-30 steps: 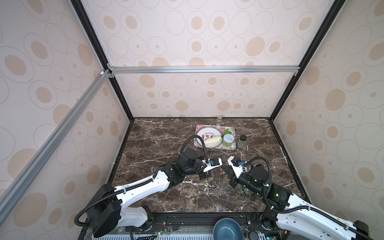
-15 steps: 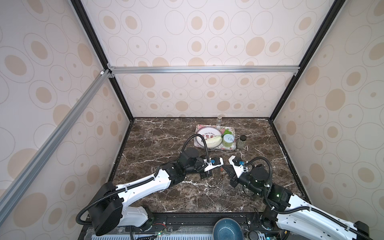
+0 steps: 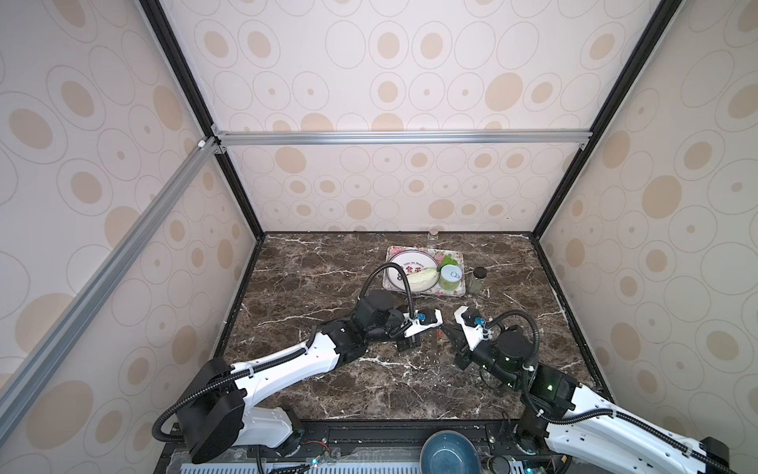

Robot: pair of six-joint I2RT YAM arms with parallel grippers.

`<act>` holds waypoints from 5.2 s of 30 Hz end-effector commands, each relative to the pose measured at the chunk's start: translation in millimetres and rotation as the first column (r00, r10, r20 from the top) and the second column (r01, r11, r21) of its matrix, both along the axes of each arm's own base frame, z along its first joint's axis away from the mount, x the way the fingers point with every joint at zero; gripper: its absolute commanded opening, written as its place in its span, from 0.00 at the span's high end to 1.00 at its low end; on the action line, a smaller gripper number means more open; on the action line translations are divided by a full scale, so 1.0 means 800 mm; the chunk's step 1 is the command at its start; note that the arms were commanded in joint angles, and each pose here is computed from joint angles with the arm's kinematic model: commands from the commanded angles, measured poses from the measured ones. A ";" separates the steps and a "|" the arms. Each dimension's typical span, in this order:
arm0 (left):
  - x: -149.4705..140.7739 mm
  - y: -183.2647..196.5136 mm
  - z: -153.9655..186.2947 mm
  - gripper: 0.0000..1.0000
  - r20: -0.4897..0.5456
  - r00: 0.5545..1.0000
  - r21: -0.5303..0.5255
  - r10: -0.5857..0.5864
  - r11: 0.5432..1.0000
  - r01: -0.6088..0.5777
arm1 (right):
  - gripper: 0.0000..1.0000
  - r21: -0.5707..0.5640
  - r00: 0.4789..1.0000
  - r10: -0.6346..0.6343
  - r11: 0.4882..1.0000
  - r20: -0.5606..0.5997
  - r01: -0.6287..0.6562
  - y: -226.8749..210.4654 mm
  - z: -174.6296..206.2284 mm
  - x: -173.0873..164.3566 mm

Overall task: Attach keys to a key ring
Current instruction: Insert the key into the keyring.

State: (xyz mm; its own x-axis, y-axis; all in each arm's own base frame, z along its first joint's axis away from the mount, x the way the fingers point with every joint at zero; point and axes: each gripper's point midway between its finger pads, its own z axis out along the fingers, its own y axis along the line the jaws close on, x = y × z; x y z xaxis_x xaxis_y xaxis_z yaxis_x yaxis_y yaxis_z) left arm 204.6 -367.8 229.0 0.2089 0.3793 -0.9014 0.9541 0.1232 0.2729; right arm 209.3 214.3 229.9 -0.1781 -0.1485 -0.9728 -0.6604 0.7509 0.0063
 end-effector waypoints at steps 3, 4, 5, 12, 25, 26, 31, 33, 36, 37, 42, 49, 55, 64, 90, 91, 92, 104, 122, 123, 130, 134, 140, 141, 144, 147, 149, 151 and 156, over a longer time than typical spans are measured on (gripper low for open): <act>-0.022 -0.015 0.031 1.00 -0.008 0.995 -0.069 -0.097 0.993 0.096 | 1.00 0.052 0.991 -0.130 0.990 0.012 0.129 -0.020 0.006 0.019; -0.022 -0.015 0.032 1.00 -0.008 0.995 -0.072 -0.096 0.993 0.095 | 1.00 0.064 0.991 -0.135 0.989 0.009 0.135 -0.021 0.007 0.019; -0.022 -0.015 0.032 1.00 -0.010 0.995 -0.074 -0.096 0.993 0.095 | 1.00 0.074 0.990 -0.143 0.987 0.003 0.143 -0.022 0.006 0.020; -0.020 -0.014 0.036 1.00 0.017 0.997 -0.104 -0.082 0.991 0.083 | 1.00 0.134 0.989 -0.141 0.980 -0.038 0.145 -0.016 0.005 0.022; -0.009 -0.005 0.050 1.00 0.058 0.998 -0.161 -0.002 0.987 0.011 | 1.00 0.168 0.982 -0.169 0.969 -0.079 0.180 -0.022 -0.002 0.026; -0.008 -0.004 0.050 1.00 0.058 0.998 -0.162 0.004 0.987 0.006 | 1.00 0.165 0.982 -0.172 0.969 -0.081 0.183 -0.023 -0.003 0.026; -0.006 -0.004 0.050 1.00 0.056 0.998 -0.164 0.015 0.987 -0.005 | 1.00 0.202 0.995 -0.079 0.975 -0.052 0.088 -0.008 0.005 0.014; -0.007 -0.004 0.051 1.00 0.059 0.998 -0.166 0.009 0.986 0.001 | 1.00 0.212 0.995 -0.087 0.973 -0.053 0.096 -0.011 0.005 0.014; -0.007 -0.003 0.052 1.00 0.061 0.998 -0.169 0.010 0.986 0.000 | 1.00 0.212 0.994 -0.097 0.972 -0.050 0.105 -0.014 0.006 0.015; -0.008 -0.003 0.053 1.00 0.060 0.998 -0.171 0.009 0.985 0.001 | 1.00 0.210 0.995 -0.087 0.973 -0.047 0.095 -0.012 0.006 0.013; -0.008 0.000 0.059 1.00 0.060 0.998 -0.198 0.021 0.980 -0.008 | 1.00 0.195 0.997 -0.064 0.978 -0.036 0.070 -0.008 0.005 0.011; -0.009 0.004 0.064 1.00 0.065 0.998 -0.212 0.027 0.977 -0.012 | 1.00 0.184 0.998 -0.051 0.981 -0.032 0.056 -0.006 0.001 0.009; -0.003 0.009 0.065 1.00 0.075 0.995 -0.221 0.067 0.974 -0.049 | 0.78 0.176 0.998 -0.063 0.982 -0.022 0.066 -0.010 0.002 0.009; 0.002 0.019 0.071 1.00 0.091 0.989 -0.248 0.117 0.964 -0.091 | 0.72 0.178 0.987 -0.160 0.971 -0.002 0.158 -0.034 0.000 0.017; -0.002 0.027 0.079 1.00 0.116 0.985 -0.274 0.130 0.957 -0.094 | 0.71 0.103 0.998 -0.067 0.992 0.012 0.066 -0.010 -0.022 0.014; -0.002 0.028 0.080 1.00 0.117 0.984 -0.275 0.131 0.957 -0.094 | 0.71 0.104 0.999 -0.048 0.994 0.015 0.046 -0.007 -0.021 0.012; -0.002 0.028 0.081 1.00 0.119 0.984 -0.277 0.131 0.956 -0.094 | 0.71 0.104 0.999 -0.031 0.994 0.017 0.030 -0.003 -0.020 0.009; -0.005 0.029 0.081 1.00 0.122 0.985 -0.280 0.123 0.956 -0.084 | 0.71 0.103 0.999 0.022 0.994 0.026 -0.025 0.005 -0.020 0.002; -0.010 0.027 0.082 1.00 0.123 0.988 -0.277 0.098 0.959 -0.060 | 0.71 0.095 0.997 0.069 0.993 0.019 -0.070 0.015 -0.023 -0.002; -0.011 0.027 0.082 1.00 0.123 0.988 -0.276 0.095 0.959 -0.058 | 0.71 0.096 0.998 0.068 0.993 0.019 -0.069 0.015 -0.023 -0.002; -0.011 0.021 0.076 1.00 0.114 0.991 -0.256 0.071 0.966 -0.040 | 0.71 0.112 0.997 0.071 0.991 0.041 -0.075 0.012 -0.015 -0.006; -0.010 0.017 0.073 1.00 0.110 0.992 -0.247 0.066 0.968 -0.037 | 0.71 0.131 0.995 0.075 0.988 0.064 -0.082 0.008 -0.008 -0.010; -0.010 0.016 0.072 1.00 0.107 0.992 -0.243 0.062 0.969 -0.034 | 0.71 0.133 0.995 0.072 0.988 0.070 -0.081 0.006 -0.007 -0.011; -0.010 0.016 0.072 1.00 0.107 0.992 -0.243 0.062 0.969 -0.034 | 0.71 0.130 0.995 0.074 0.988 0.066 -0.082 0.007 -0.009 -0.011; -0.010 0.016 0.071 1.00 0.107 0.992 -0.241 0.063 0.970 -0.035 | 0.71 0.134 0.995 0.076 0.987 0.071 -0.085 0.007 -0.007 -0.012; -0.010 0.016 0.071 1.00 0.109 0.992 -0.241 0.063 0.970 -0.035 | 0.70 0.135 0.994 0.079 0.987 0.074 -0.088 0.007 -0.006 -0.012; -0.009 0.016 0.072 1.00 0.109 0.992 -0.241 0.064 0.970 -0.036 | 0.69 0.134 0.994 0.083 0.987 0.073 -0.092 0.008 -0.007 -0.013; -0.010 0.016 0.070 1.00 0.106 0.992 -0.238 0.061 0.971 -0.034 | 0.69 0.132 0.994 0.086 0.987 0.070 -0.095 0.009 -0.008 -0.013; -0.011 0.014 0.069 1.00 0.104 0.993 -0.234 0.050 0.972 -0.024 | 0.68 0.129 0.993 0.094 0.986 0.067 -0.102 0.011 -0.008 -0.013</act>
